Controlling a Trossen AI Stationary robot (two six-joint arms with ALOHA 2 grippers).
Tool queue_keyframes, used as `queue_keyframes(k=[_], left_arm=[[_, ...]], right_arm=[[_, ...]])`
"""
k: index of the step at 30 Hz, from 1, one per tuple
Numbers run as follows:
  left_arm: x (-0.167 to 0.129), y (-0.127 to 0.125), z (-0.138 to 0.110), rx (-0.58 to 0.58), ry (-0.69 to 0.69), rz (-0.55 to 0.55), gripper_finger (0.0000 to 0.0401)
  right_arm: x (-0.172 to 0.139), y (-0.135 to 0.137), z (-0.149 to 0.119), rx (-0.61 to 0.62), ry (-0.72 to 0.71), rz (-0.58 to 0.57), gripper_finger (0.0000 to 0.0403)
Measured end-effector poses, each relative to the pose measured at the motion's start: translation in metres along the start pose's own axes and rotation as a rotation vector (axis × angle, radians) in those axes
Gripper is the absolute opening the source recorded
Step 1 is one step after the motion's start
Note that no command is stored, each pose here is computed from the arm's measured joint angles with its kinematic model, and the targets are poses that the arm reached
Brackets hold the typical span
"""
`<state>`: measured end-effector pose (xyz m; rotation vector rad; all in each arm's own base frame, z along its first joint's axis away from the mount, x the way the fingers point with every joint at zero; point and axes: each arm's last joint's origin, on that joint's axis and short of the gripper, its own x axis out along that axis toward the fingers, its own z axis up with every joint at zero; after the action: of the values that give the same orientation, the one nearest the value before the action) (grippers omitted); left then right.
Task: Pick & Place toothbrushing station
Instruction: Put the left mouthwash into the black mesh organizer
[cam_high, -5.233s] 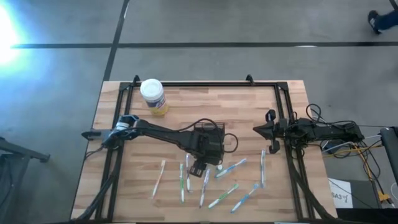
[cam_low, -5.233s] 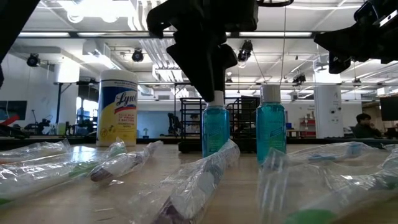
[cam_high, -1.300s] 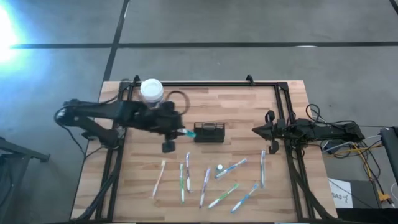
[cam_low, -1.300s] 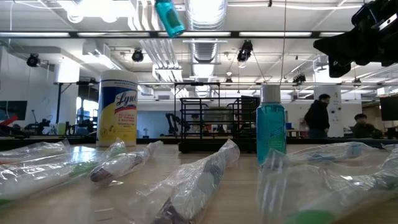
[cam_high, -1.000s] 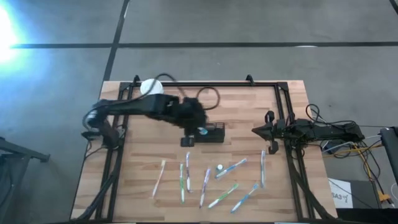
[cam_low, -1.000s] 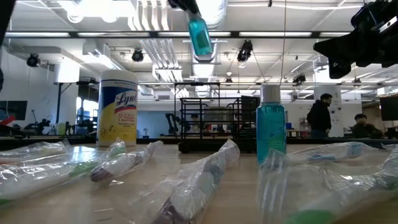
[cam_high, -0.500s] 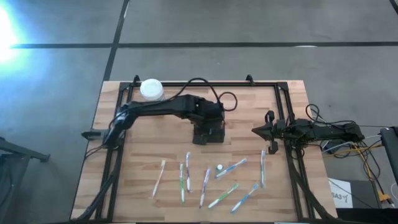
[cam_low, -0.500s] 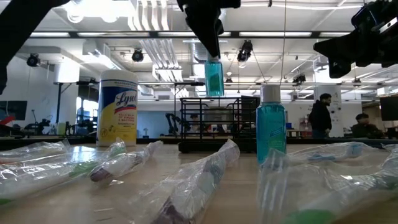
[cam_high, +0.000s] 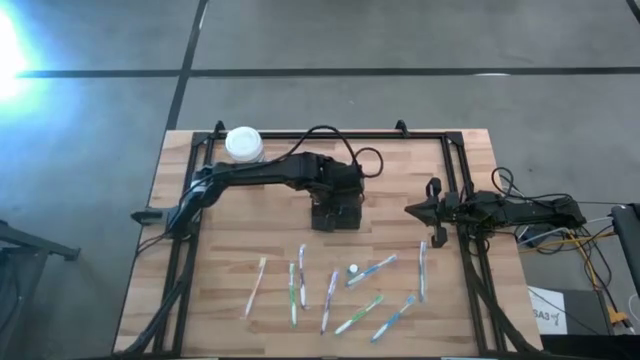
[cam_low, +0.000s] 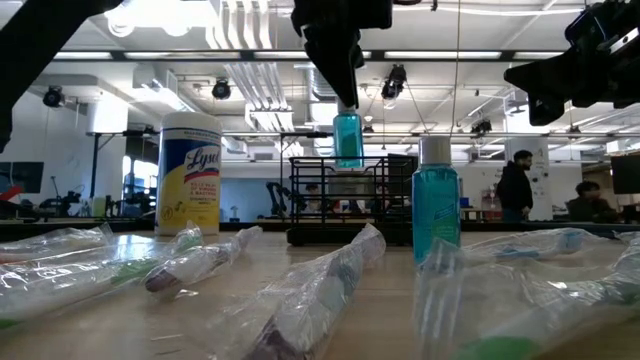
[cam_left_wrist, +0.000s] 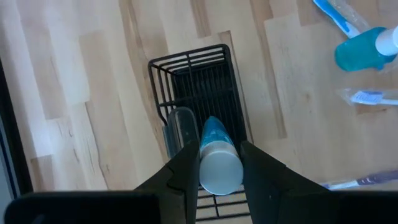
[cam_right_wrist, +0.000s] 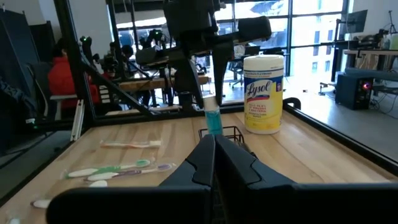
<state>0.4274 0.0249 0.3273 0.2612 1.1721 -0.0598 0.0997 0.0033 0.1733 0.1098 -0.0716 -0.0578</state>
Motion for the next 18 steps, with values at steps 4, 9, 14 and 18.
queue_keyframes(k=[4,9,14,18], left_arm=[[0.01,0.0,-0.004,-0.001,0.026,-0.006,0.0096],[0.033,-0.003,-0.01,0.003,0.067,-0.019,0.0096],[0.039,-0.003,-0.012,0.015,0.065,-0.021,0.0096],[0.044,-0.001,-0.014,0.01,0.067,-0.021,0.0096]], right_arm=[[0.0,0.0,0.0,0.002,0.0,0.0,0.0008],[0.0,0.0,0.0,0.002,0.0,0.0,0.0008],[0.0,0.0,0.0,-0.001,0.0,-0.001,0.0008],[0.0,0.0,0.0,-0.001,0.0,-0.001,0.0008]])
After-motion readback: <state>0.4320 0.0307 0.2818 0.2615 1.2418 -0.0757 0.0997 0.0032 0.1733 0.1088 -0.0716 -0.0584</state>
